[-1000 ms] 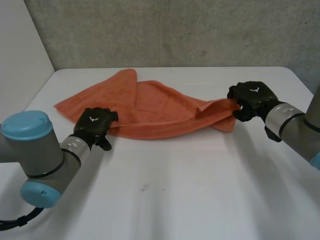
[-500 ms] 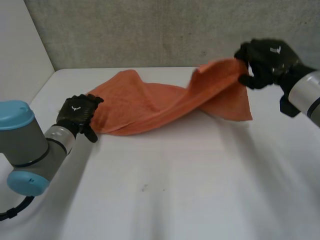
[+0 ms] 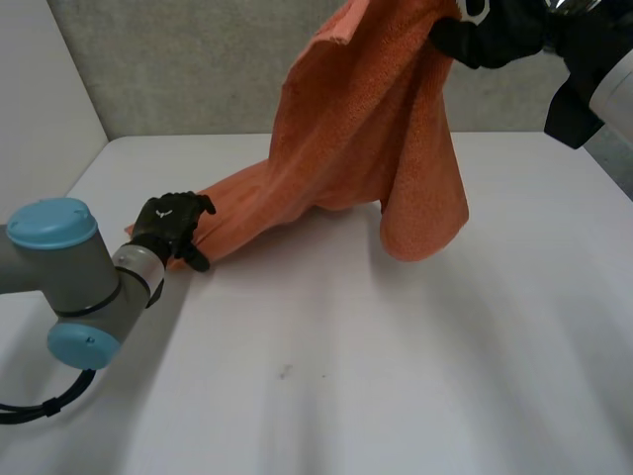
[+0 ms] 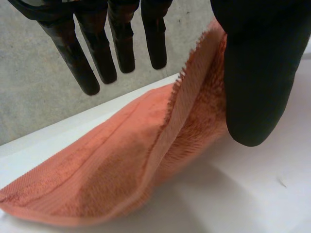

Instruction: Fold the laundry

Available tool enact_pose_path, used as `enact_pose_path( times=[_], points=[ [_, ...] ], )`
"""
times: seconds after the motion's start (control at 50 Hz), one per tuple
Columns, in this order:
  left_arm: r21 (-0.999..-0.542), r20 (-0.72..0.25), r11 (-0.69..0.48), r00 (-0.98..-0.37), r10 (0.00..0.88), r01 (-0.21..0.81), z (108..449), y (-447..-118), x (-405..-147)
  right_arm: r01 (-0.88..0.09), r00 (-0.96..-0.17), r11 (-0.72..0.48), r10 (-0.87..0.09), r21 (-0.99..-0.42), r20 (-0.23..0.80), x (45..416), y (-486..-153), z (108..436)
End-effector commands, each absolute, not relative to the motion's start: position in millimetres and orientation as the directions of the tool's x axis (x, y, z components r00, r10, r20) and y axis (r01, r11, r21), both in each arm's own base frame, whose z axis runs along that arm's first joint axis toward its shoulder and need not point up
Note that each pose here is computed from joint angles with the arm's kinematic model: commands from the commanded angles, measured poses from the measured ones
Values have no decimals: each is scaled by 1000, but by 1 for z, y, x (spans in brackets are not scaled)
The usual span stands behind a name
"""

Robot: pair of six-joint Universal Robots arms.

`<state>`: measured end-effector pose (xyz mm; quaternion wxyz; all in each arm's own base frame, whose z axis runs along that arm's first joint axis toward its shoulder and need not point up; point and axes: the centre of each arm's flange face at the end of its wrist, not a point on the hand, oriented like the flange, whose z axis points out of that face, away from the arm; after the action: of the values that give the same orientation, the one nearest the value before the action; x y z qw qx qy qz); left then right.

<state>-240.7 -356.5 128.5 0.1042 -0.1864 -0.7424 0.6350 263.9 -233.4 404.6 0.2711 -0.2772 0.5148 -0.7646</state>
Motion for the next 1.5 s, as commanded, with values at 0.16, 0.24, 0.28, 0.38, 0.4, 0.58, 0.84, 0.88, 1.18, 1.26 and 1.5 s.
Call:
enact_pose_path(
  times=[0.16, 0.24, 0.28, 0.38, 0.4, 0.58, 0.84, 0.88, 1.18, 1.26, 1.5],
  points=[
    [-981, -93, 126, -923, 373, 150, 123, -371, -234, 112, -714, -299, -687, -948, 132, 257, -229, 409],
    [-983, -129, 86, -940, 317, 164, 151, -373, -217, 75, -741, -265, -659, -961, 124, 248, -244, 396],
    [-983, -143, 65, -942, 302, 170, 164, -369, -210, 20, -777, -189, -621, -982, 103, 235, -268, 371],
    [-983, -175, 8, -938, 298, 186, 196, -346, -205, -71, -801, -83, -589, -994, 106, 220, -291, 333],
    [-982, -176, 8, -937, 302, 187, 198, -338, -205, -88, -802, -68, -587, -994, 112, 219, -293, 326],
    [-982, -180, -9, -922, 342, 189, 211, -298, -213, -316, -778, 100, -596, -943, 198, 206, -301, 250],
    [-978, -172, 48, -917, 360, 202, 194, -286, -213, -430, -762, 195, -602, -881, 239, 195, -303, 227],
    [-978, -172, 51, -917, 361, 203, 193, -285, -213, -413, -777, 178, -580, -893, 243, 197, -303, 233],
    [-976, -169, 68, -912, 374, 208, 188, -278, -215, -396, -734, 72, -624, -915, 268, 262, -248, 258],
    [-976, -169, 68, -912, 374, 208, 188, -278, -215, -348, -774, 102, -592, -932, 224, 281, -235, 245],
    [-974, -167, 80, -911, 377, 212, 184, -276, -215, -20, -847, 232, -520, -973, -106, 302, -245, 204]
  ],
)
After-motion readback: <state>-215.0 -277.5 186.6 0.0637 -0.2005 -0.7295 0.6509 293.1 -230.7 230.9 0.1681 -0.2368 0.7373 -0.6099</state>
